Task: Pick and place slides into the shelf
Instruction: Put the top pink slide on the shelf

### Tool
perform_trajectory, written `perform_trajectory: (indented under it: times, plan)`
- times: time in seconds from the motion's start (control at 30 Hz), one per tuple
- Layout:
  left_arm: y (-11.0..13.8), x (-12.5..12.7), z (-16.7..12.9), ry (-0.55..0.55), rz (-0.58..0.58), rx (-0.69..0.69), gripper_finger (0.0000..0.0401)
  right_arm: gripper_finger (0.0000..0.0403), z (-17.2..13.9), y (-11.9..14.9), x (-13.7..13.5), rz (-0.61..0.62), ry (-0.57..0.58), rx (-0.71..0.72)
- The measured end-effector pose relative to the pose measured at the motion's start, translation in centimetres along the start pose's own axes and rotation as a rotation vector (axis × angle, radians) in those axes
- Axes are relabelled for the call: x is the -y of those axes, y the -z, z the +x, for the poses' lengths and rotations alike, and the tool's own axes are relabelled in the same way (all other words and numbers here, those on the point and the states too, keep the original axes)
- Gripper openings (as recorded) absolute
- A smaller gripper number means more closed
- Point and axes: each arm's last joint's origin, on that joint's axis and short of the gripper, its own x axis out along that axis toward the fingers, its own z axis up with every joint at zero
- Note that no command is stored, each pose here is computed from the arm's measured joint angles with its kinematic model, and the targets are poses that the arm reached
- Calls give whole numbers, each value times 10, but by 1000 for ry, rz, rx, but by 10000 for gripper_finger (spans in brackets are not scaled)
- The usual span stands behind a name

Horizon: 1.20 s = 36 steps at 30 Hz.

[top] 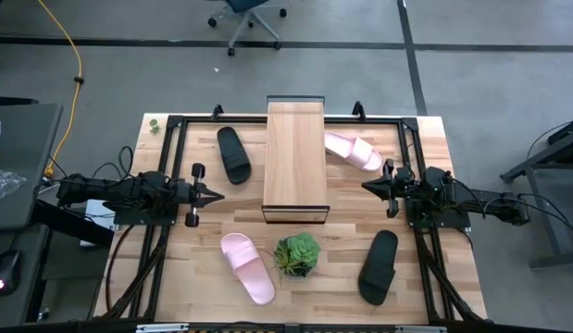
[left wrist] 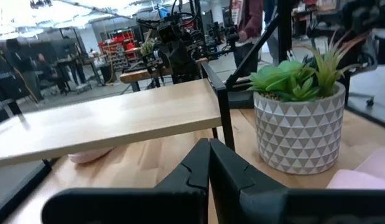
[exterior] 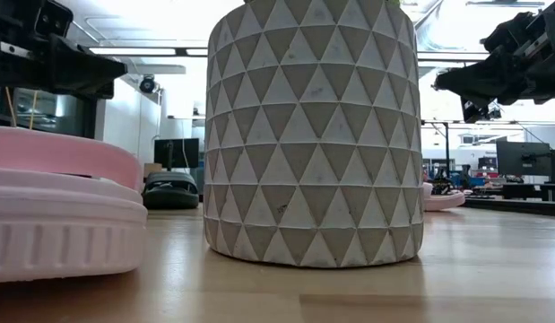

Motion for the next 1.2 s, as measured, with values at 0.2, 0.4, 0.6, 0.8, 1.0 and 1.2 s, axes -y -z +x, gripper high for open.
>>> perform_trajectory:
  times: [0.2,0.4,0.6,0.8,1.0,1.2]
  plan:
    - [0,0,0,0,-86,1,1,0,0,0,0,0,0,0]
    - [0,0,0,0,-125,0,1,0,0,0,0,0,0,0]
    - [0,0,0,-9,-124,-1,1,0,0,-1,0,63,-2,8]
    - [0,0,0,-9,-123,-1,1,0,-1,-10,-2,417,-38,101]
    - [0,0,0,-10,-123,-1,1,0,-1,-15,0,755,2,192]
    - [0,-1,0,-21,-121,-1,1,0,-2,-15,4,917,95,266]
